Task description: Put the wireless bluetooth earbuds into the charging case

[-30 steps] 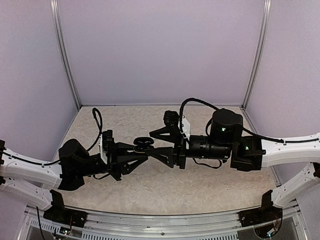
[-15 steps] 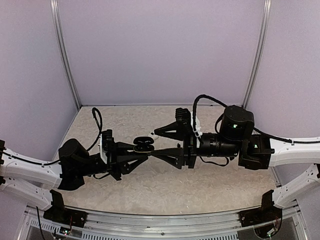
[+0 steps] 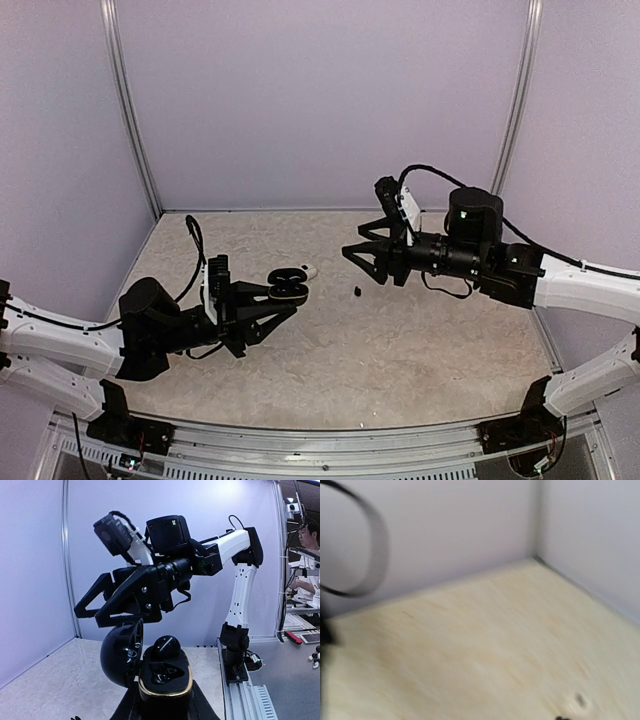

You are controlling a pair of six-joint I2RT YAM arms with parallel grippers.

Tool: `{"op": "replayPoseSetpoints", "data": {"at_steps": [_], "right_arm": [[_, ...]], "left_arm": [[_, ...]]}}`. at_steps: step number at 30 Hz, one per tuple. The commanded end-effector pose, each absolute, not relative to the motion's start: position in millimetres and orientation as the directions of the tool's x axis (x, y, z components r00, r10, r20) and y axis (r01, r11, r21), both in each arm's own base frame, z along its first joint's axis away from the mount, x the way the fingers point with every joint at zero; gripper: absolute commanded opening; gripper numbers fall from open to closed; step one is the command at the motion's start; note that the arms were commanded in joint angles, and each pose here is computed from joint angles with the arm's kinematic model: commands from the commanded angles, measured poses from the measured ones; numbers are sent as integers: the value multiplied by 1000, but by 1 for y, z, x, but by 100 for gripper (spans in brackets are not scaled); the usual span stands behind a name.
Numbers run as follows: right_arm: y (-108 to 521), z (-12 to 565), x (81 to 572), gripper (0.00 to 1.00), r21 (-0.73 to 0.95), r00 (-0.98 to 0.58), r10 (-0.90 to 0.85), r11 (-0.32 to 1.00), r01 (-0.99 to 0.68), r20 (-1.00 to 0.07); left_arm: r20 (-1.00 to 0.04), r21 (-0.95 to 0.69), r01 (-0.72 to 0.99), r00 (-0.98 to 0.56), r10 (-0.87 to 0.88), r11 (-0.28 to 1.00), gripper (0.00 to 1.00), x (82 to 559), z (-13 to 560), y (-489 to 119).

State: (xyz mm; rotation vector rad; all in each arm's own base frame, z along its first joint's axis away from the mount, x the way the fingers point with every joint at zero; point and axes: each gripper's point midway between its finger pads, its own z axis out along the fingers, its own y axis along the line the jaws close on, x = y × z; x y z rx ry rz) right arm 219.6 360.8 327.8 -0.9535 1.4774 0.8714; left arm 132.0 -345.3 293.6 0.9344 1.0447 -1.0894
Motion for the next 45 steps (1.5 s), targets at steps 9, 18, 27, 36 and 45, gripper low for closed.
{"op": "replayPoseSetpoints", "data": {"at_steps": [9, 18, 27, 36, 45], "right_arm": [[311, 177, 316, 59, 118, -429, -270, 716, -688, -862], [312, 100, 347, 56, 66, -508, -379, 749, -660, -774], [317, 63, 373, 55, 38, -541, -423, 762, -647, -728], [322, 38, 392, 47, 32, -561, -448, 762, -647, -696], [331, 24, 385, 24, 78, -573, -467, 726, -684, -674]], "left_arm": [[-963, 10, 947, 96, -254, 320, 0, 151, 298, -330], [-964, 4, 942, 93, -250, 335, 0, 153, 293, -326], [-964, 6, 941, 95, -249, 338, 0, 153, 292, -323], [-962, 6, 943, 96, -254, 334, 0, 151, 291, -322], [-962, 9, 941, 100, -253, 337, 0, 152, 292, -321]]}}
